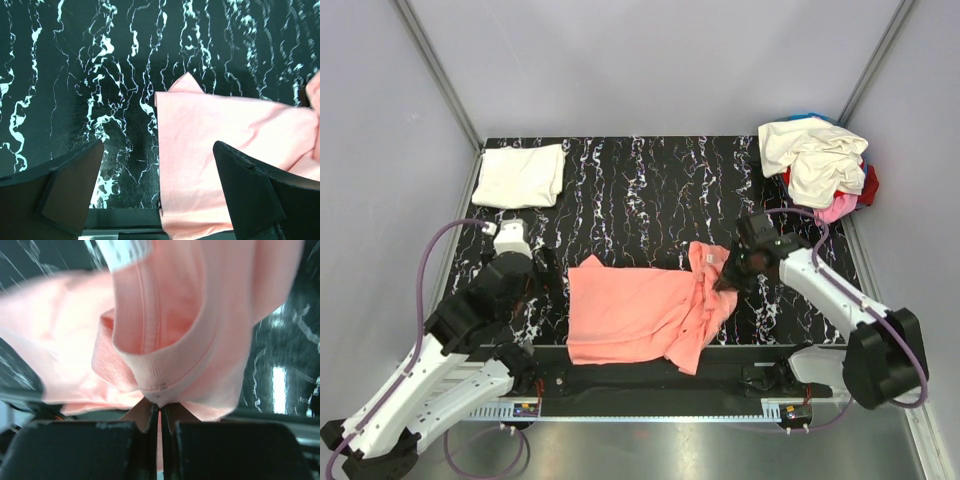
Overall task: Fold and stack the t-shirts
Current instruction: Flatten the tshirt out
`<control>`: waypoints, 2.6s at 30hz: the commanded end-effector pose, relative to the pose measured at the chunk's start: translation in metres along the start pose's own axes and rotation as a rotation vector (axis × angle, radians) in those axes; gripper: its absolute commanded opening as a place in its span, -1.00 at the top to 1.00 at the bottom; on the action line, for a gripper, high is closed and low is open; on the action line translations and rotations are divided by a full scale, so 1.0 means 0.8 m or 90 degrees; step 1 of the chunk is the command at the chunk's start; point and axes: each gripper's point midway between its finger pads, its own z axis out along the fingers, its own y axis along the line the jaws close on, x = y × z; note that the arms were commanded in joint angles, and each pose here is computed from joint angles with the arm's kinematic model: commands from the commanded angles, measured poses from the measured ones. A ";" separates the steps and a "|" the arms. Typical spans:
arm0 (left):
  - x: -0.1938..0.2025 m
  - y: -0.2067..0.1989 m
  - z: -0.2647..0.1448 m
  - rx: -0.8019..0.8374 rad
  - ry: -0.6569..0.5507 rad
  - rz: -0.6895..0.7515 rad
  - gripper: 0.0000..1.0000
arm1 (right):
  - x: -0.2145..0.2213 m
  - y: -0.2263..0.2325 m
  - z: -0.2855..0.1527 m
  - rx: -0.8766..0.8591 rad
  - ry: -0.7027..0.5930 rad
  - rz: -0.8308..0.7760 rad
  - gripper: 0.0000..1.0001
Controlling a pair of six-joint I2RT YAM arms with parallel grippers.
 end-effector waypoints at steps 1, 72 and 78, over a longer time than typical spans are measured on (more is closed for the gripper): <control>-0.003 -0.019 0.016 0.007 0.022 0.023 -0.97 | -0.092 0.020 -0.020 -0.041 -0.101 0.021 1.00; 0.063 -0.041 0.159 -0.049 0.323 -0.059 -0.62 | -0.169 -0.052 -0.054 0.034 -0.159 0.049 -0.50; 0.123 -0.051 0.123 0.004 0.326 -0.123 -0.52 | -0.144 -0.065 -0.043 0.031 -0.155 0.045 -0.40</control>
